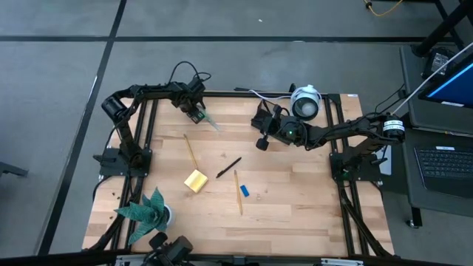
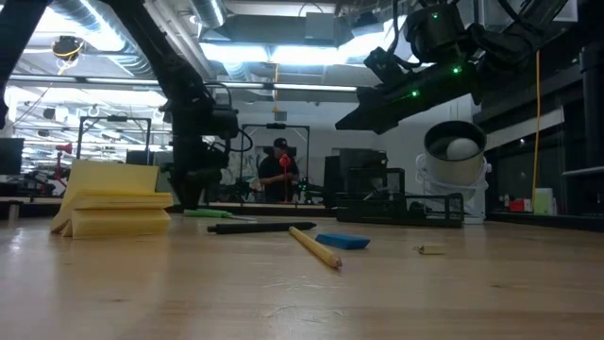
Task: Pick and place office supplies into organizer
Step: Put the green scissor into the metal mesh desk organizer
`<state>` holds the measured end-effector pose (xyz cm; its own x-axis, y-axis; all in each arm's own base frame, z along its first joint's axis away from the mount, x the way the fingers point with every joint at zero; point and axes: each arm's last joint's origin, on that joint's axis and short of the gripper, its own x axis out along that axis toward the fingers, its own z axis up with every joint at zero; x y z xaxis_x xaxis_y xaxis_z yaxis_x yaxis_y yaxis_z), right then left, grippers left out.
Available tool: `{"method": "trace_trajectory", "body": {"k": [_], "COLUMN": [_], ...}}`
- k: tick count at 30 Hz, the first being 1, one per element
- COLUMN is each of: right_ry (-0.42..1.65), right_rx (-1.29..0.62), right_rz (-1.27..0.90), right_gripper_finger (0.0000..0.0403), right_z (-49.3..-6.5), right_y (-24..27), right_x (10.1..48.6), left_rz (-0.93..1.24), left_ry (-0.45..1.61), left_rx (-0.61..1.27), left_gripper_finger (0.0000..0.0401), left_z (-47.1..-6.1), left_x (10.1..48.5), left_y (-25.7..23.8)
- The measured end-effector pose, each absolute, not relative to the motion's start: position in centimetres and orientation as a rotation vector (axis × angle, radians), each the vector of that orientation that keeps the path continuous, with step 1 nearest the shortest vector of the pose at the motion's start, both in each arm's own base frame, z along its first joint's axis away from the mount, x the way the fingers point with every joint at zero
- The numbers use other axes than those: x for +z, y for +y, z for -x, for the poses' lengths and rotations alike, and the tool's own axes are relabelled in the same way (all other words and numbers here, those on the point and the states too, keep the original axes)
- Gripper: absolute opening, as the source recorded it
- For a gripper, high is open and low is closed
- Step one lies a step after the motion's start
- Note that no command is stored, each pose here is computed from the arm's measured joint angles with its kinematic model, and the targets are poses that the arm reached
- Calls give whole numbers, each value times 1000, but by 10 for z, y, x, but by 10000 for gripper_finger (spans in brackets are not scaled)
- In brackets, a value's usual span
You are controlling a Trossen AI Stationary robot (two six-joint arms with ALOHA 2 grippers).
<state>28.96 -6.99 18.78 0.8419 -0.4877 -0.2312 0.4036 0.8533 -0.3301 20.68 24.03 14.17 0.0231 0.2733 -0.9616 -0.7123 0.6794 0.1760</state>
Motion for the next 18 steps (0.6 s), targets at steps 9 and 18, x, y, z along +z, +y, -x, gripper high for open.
{"method": "trace_trajectory", "body": {"k": [9, 18], "right_ry": [319, 320], "right_rx": [-476, -477], "right_rz": [276, 276], "right_gripper_finger": [21, 21], "right_z": [-290, -290], "right_y": [-70, -70], "right_x": [187, 187], "left_rz": [392, 278], "left_ry": [1349, 1325], "left_rx": [784, 722], "left_gripper_finger": [12, 11], "left_z": [-207, -214], "left_x": [142, 143], "left_y": [240, 242]}}
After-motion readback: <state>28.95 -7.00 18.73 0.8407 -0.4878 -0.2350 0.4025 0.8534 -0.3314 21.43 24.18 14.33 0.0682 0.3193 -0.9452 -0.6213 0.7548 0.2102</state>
